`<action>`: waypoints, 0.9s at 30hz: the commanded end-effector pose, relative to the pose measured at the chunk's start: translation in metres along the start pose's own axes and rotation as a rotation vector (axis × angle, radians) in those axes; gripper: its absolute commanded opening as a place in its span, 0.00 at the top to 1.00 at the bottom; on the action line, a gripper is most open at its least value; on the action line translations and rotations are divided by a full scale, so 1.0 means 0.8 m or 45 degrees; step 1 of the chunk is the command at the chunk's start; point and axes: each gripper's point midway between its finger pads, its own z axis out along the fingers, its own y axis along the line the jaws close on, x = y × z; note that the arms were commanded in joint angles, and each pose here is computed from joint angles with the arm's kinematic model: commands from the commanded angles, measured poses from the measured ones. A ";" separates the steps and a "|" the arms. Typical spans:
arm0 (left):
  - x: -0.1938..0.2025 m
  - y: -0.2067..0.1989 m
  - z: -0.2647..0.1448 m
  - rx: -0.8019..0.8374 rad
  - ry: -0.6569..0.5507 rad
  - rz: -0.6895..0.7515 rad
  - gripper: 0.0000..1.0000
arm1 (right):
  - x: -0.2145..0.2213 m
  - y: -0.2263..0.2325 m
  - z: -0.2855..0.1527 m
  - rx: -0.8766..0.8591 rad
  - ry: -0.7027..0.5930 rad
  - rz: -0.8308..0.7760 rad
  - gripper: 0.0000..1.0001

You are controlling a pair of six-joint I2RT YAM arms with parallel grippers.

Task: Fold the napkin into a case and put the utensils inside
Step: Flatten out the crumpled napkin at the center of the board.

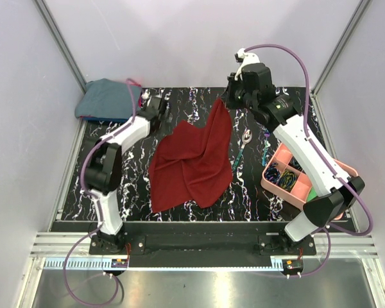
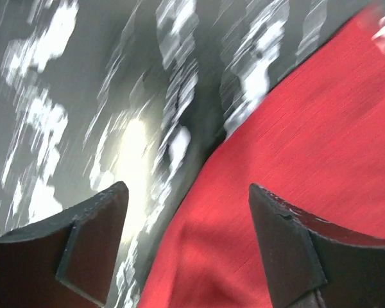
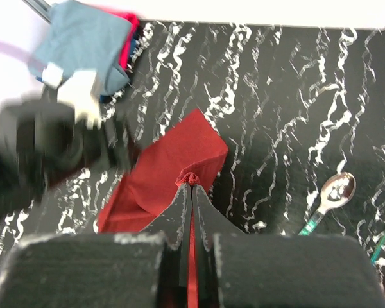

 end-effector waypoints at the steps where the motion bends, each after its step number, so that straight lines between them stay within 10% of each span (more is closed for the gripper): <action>1: -0.061 -0.060 0.037 0.164 -0.093 0.189 0.20 | -0.016 0.000 -0.014 -0.047 -0.072 -0.003 1.00; 11: -0.093 -0.114 0.083 0.055 -0.165 0.174 0.21 | 0.011 -0.002 -0.001 -0.065 -0.005 -0.001 1.00; 19: -0.026 -0.121 0.118 0.061 0.074 0.210 0.27 | 0.020 -0.006 -0.003 -0.063 -0.004 0.005 1.00; 27: 0.003 -0.125 0.127 0.185 0.264 0.279 0.88 | 0.029 -0.017 -0.002 -0.032 0.006 0.015 1.00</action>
